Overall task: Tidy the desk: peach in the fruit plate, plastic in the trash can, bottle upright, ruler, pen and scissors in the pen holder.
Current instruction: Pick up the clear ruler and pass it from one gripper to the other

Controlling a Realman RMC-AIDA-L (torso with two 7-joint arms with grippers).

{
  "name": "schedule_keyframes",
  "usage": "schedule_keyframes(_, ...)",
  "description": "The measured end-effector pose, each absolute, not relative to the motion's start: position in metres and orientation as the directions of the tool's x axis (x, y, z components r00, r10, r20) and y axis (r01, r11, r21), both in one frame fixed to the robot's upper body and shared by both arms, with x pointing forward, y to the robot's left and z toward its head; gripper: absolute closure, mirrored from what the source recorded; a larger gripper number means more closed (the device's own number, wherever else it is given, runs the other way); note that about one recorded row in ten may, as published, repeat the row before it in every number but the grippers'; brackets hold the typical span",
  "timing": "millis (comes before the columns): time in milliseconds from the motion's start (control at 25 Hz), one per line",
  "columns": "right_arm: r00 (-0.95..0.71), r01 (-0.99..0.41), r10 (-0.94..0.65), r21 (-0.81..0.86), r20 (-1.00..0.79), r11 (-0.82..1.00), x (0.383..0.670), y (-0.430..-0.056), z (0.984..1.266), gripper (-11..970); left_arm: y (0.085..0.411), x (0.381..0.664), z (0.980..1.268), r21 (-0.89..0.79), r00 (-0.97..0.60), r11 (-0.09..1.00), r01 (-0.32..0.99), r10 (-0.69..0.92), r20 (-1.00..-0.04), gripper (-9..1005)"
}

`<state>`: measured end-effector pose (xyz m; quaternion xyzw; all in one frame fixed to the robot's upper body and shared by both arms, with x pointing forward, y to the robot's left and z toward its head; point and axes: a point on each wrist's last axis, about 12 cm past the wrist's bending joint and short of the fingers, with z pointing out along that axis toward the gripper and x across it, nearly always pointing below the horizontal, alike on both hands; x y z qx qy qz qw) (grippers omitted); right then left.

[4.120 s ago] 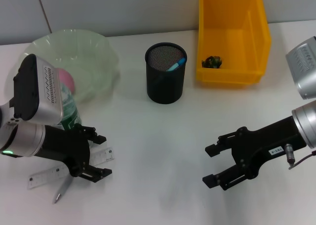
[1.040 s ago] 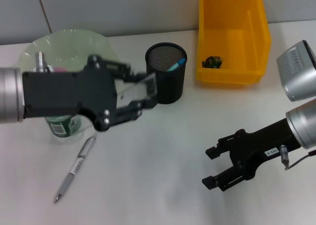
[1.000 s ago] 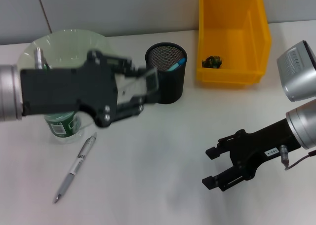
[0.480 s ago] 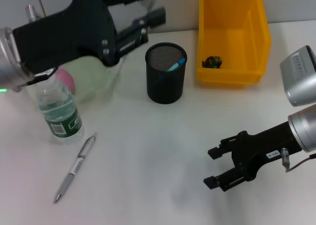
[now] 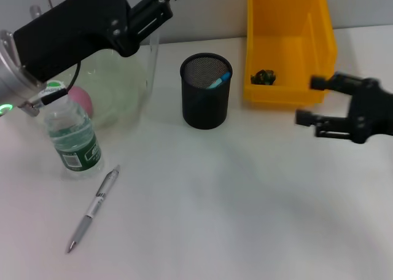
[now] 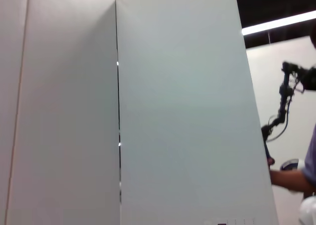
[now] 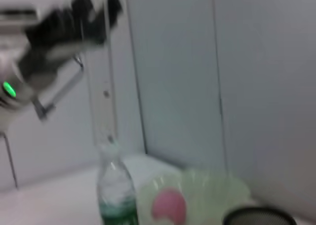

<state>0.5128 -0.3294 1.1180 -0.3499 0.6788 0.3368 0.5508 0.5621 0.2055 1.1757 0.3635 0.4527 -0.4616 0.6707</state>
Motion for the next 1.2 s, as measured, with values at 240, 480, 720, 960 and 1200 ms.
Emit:
schedule_keyframes(240, -0.123, -0.910, -0.025, 0.103, -0.992, 0.401, 0.502, -0.331, 1.123, 111, 0.207, 0.556, 1.171, 0.060, 0.155, 0.284, 0.957, -0.324, -0.933, 600)
schedule_keyframes(480, 0.063, -0.934, 0.023, -0.051, -0.998, 0.353, 0.490, -0.299, 1.113, 112, 0.210, 0.550, 1.157, 0.042, 0.192, 0.355, 0.934, -0.399, -0.897, 599)
schedule_keyframes(720, 0.210, -0.903, 0.123, -0.145, -0.970, 0.404, 0.481, -0.265, 1.082, 114, 0.209, 0.550, 1.149, 0.041, 0.219, 0.409, 0.912, -0.401, -0.890, 598)
schedule_keyframes(960, 0.275, -0.847, 0.181, -0.149, -0.944, 0.511, 0.480, -0.249, 1.069, 115, 0.204, 0.551, 1.139, 0.068, 0.277, 0.491, 0.869, -0.367, -0.888, 597)
schedule_keyframes(1200, 0.327, -0.795, 0.160, -0.180, -0.931, 0.579, 0.483, -0.225, 1.058, 116, 0.191, 0.549, 1.129, 0.105, 0.317, 0.543, 0.833, -0.314, -0.895, 596)
